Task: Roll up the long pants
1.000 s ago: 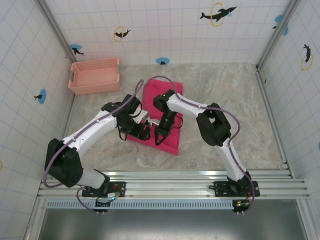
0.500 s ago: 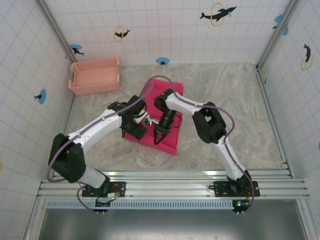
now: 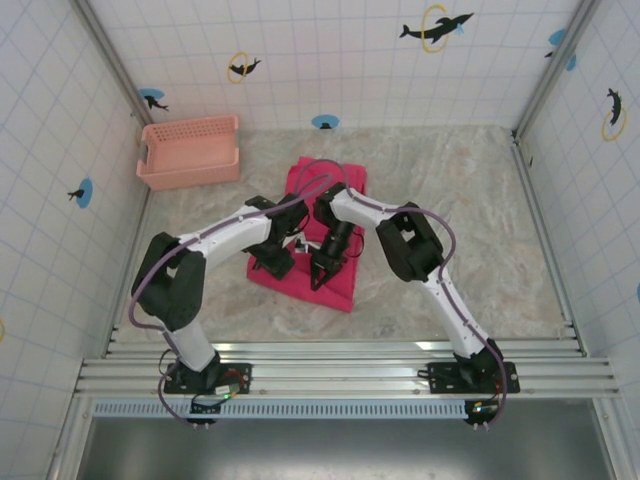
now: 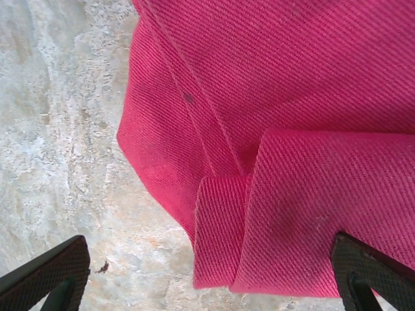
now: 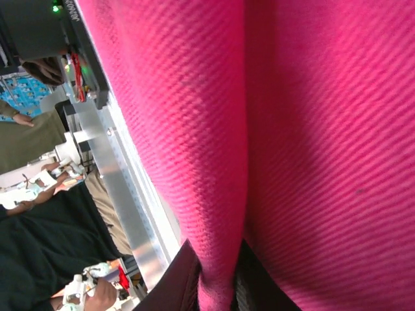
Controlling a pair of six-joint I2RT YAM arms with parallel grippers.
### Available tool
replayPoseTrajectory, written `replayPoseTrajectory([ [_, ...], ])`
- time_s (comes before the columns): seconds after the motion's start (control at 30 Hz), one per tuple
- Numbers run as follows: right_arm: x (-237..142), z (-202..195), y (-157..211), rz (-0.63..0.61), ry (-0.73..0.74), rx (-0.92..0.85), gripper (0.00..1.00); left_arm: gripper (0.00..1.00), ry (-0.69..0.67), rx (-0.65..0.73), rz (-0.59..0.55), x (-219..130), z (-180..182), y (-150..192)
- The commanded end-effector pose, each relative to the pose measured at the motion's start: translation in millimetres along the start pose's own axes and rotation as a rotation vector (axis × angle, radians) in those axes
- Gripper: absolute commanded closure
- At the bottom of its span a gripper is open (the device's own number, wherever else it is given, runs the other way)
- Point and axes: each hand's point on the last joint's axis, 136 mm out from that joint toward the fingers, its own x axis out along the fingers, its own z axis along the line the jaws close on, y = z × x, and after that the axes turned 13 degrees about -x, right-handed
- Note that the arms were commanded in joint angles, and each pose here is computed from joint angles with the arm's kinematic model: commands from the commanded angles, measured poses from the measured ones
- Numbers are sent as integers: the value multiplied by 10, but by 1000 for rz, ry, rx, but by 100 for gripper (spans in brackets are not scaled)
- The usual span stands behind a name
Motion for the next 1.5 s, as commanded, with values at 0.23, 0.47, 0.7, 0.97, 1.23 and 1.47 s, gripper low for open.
replayPoseTrajectory([
  [0.23,-792,600,-331,-224,222,-310,53,3,-44,20,135,218,31,330],
  [0.47,-688,747,50,-180,266,-296,51,3,-50,33,123,200,48,298],
  [0.7,-300,618,331,-109,287,-268,52,3,-37,37,127,231,17,311],
  [0.97,-126,499,392,-78,371,-316,53,2,-33,38,116,195,20,299],
  [1.23,-296,498,350,-143,510,-381,54,2,-26,43,119,183,16,300],
  [1.47,-298,494,430,-130,534,-373,53,3,-21,49,120,174,5,282],
])
